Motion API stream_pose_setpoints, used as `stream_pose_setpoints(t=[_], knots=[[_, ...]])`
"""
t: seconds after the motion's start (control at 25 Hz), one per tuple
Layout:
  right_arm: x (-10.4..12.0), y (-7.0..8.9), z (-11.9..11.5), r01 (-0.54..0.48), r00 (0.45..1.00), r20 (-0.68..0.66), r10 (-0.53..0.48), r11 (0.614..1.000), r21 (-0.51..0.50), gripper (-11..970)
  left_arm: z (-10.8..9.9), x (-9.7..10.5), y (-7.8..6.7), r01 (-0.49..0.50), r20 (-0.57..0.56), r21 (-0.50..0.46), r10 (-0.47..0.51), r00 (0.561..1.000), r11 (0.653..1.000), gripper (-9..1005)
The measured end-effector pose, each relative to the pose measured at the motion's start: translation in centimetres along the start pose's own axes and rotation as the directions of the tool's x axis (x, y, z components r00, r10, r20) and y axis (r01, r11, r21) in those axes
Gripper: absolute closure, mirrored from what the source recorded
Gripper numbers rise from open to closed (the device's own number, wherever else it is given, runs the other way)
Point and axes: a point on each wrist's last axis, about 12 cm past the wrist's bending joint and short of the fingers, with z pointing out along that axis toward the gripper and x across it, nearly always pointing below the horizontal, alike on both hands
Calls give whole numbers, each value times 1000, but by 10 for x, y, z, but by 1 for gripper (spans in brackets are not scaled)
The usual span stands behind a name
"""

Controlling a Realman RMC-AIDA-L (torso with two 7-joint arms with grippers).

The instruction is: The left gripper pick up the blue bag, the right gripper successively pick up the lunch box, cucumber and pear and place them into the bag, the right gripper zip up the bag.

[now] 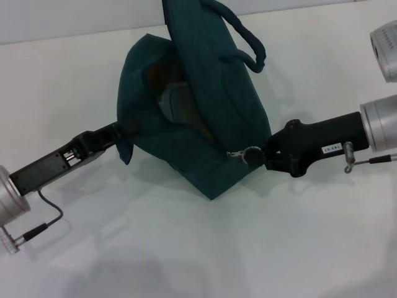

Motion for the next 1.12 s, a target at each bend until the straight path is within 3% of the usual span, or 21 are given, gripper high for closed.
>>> stream_pose_setpoints(t=[0.56,1.12], knots=[[-27,1,1,111,991,79,-112,994,9,949,-2,4,1,-2,-1,-2,2,1000,1000,848],[-42,6,7,162,982,106,-158,986,-33,949,0,10,0,-17,-36,5,17,999,1000,831]])
